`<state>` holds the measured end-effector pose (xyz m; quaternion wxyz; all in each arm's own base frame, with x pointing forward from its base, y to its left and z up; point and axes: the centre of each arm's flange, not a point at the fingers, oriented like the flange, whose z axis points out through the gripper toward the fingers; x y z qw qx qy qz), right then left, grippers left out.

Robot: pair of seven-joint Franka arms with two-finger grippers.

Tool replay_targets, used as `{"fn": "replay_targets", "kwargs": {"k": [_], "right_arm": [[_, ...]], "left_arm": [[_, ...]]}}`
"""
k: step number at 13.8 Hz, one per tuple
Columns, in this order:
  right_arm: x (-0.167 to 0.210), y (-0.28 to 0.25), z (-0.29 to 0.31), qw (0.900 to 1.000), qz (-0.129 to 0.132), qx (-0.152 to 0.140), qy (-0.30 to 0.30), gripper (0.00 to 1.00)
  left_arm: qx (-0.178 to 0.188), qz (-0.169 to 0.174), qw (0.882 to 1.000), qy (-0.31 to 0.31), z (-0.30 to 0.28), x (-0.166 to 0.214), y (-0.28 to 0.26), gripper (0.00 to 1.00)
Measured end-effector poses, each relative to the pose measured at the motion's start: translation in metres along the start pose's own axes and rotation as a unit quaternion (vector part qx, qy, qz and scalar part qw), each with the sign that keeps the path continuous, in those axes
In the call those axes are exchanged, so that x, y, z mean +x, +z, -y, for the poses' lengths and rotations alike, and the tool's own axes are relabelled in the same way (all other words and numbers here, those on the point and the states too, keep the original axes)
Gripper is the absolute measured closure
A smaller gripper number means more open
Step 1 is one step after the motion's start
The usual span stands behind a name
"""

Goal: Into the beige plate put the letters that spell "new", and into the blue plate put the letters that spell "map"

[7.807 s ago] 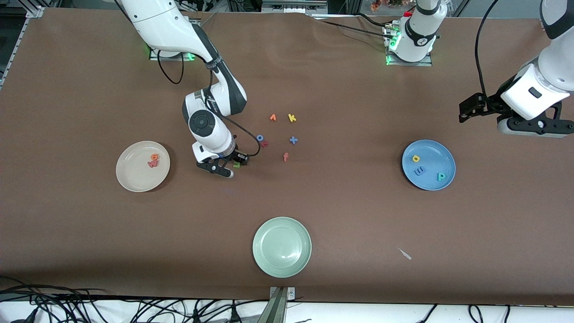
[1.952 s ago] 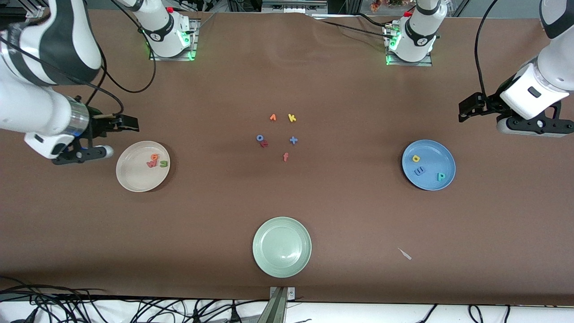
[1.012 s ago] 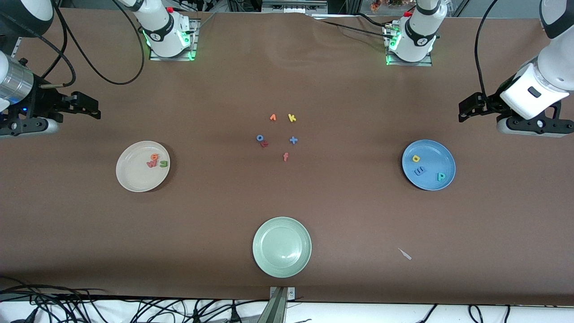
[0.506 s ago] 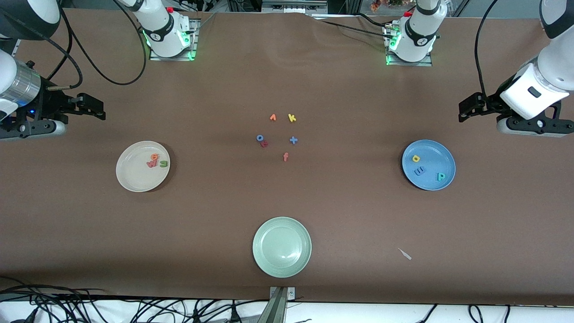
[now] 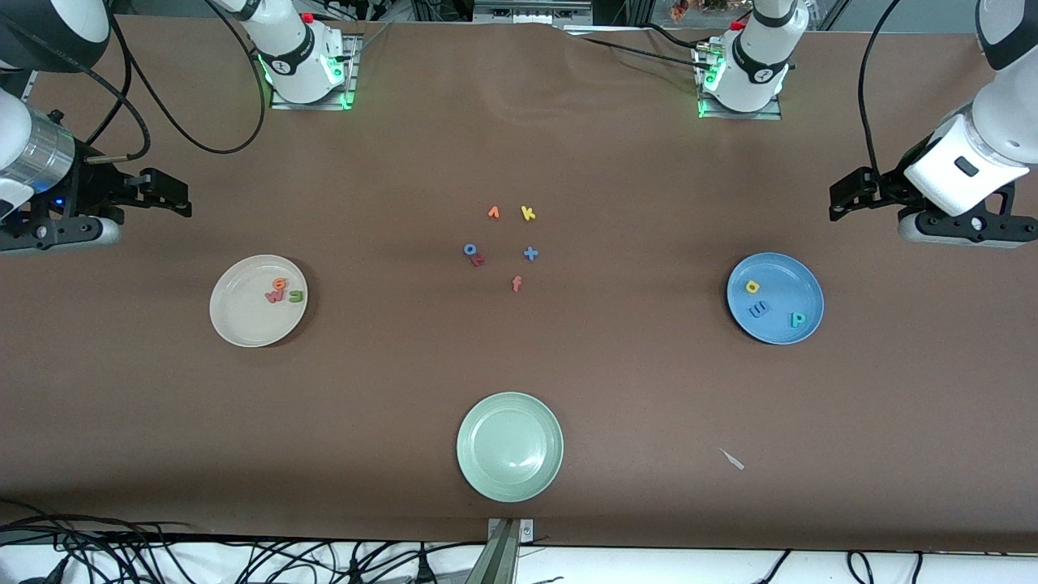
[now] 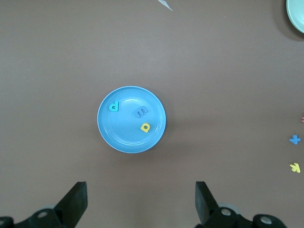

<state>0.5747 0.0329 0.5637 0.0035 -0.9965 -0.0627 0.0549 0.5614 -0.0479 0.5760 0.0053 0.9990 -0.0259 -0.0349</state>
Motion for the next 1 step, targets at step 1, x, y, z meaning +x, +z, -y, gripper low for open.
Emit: {"fn": "replay_targets", "kwargs": {"k": [1], "right_arm": [[0.0000, 0.0000, 0.0000, 1.000, 0.000, 0.000, 0.000, 0.00]], "left_arm": [[0.000, 0.000, 1.000, 0.000, 0.0000, 0.0000, 0.0000, 0.00]]}}
